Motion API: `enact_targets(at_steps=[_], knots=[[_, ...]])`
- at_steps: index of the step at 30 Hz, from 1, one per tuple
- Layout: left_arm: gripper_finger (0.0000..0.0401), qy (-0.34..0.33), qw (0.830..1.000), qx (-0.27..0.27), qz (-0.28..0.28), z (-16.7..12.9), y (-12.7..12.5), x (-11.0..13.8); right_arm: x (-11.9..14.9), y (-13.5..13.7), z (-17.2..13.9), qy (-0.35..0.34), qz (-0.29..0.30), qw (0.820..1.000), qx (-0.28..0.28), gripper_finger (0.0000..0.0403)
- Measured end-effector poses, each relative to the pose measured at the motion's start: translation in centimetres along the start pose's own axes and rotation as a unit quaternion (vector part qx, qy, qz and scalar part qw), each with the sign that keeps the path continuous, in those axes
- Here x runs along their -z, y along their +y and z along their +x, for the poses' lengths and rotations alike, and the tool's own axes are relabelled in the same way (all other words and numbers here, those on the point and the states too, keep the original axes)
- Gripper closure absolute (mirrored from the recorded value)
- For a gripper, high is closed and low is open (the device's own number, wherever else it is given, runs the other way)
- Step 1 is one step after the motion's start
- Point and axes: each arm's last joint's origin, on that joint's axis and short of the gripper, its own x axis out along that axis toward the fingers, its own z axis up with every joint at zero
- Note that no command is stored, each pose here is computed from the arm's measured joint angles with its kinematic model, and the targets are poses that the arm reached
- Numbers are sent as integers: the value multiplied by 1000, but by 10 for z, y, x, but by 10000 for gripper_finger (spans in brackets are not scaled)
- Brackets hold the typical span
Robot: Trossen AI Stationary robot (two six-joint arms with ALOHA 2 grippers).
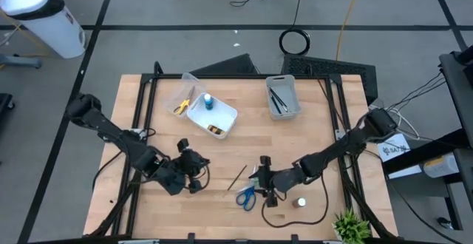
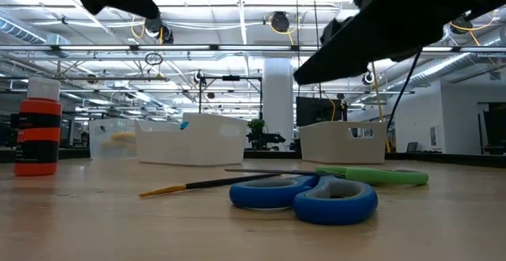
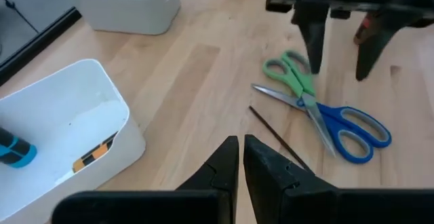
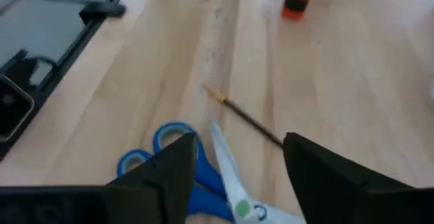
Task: Pick & Place Paint Supplies
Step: Put the blue scissors into the transparent bin
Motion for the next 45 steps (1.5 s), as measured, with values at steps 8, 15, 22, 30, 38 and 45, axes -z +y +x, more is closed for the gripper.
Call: enact_targets(at_steps=[8,15,22,30,38,45], knots=[[364,23,999,21,-8,9,4,-4,-5,4,35,18,4,1000,-14,190],[364,28,999,28,-9,9,4,-3,-4,11,69,122,-19,992,-11,213],[364,29,999,28,-8,9,4,-3,1,-3,80,171,0,985,5,244],[364,30,999,27,-8,9,4,-3,4,-13,80,203,13,979,-3,371],[364,30,999,27,-7,9,4,-3,-8,-11,73,168,-21,986,2,392],[364,28,999,28,-7,9,4,-3,-50,-3,43,65,-55,996,33,392]])
